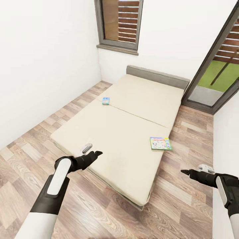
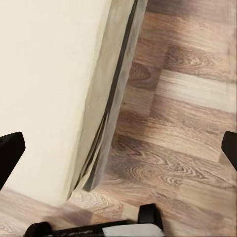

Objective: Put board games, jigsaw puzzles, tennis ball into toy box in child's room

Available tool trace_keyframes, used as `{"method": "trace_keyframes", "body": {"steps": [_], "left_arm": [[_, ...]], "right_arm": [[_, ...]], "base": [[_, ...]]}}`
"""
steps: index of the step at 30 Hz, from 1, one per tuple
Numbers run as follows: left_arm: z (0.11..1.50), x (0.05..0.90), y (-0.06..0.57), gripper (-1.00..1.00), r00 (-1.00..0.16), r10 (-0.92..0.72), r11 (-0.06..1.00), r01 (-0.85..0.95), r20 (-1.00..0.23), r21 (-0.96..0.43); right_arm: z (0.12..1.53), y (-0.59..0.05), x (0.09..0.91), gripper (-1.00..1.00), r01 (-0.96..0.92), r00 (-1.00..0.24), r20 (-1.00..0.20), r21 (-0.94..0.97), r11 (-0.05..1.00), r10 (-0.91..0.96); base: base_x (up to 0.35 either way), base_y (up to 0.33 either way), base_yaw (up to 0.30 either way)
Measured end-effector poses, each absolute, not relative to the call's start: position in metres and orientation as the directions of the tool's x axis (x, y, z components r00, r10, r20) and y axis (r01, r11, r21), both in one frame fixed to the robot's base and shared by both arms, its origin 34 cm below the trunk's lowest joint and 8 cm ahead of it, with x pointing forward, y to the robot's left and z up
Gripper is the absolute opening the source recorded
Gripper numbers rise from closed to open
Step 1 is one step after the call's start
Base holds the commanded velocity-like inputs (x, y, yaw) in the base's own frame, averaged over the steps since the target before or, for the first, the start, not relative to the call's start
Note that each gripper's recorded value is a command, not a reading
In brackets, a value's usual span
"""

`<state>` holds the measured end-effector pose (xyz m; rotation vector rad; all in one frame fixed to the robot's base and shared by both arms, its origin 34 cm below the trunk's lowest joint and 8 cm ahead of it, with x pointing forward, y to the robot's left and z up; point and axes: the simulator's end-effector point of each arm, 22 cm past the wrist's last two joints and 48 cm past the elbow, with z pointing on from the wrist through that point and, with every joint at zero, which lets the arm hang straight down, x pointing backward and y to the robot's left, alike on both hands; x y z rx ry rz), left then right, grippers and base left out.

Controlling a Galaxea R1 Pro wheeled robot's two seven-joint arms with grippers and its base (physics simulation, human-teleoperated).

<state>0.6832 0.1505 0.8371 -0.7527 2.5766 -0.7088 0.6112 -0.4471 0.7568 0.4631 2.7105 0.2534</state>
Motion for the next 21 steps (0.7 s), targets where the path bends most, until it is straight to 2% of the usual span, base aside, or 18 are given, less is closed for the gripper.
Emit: {"method": "trace_keyframes", "body": {"steps": [4,21], "left_arm": [[0.831,0.688,0.149,1.0,-0.805,-0.566,0.739,-0.399,-0.178,-0.543],[0.831,0.695,0.147,1.0,-0.815,-0.554,0.743,-0.393,-0.169,-0.541]], "right_arm": [[0.742,-0.456,0.596,1.0,0.326,-0.88,-0.295,0.193,0.926,0.371],[0.732,-0.46,0.596,1.0,0.375,-0.874,-0.261,0.17,0.911,0.409]], "base": [[0.0,0.0,-0.27],[0.0,0.0,-0.269]]}}
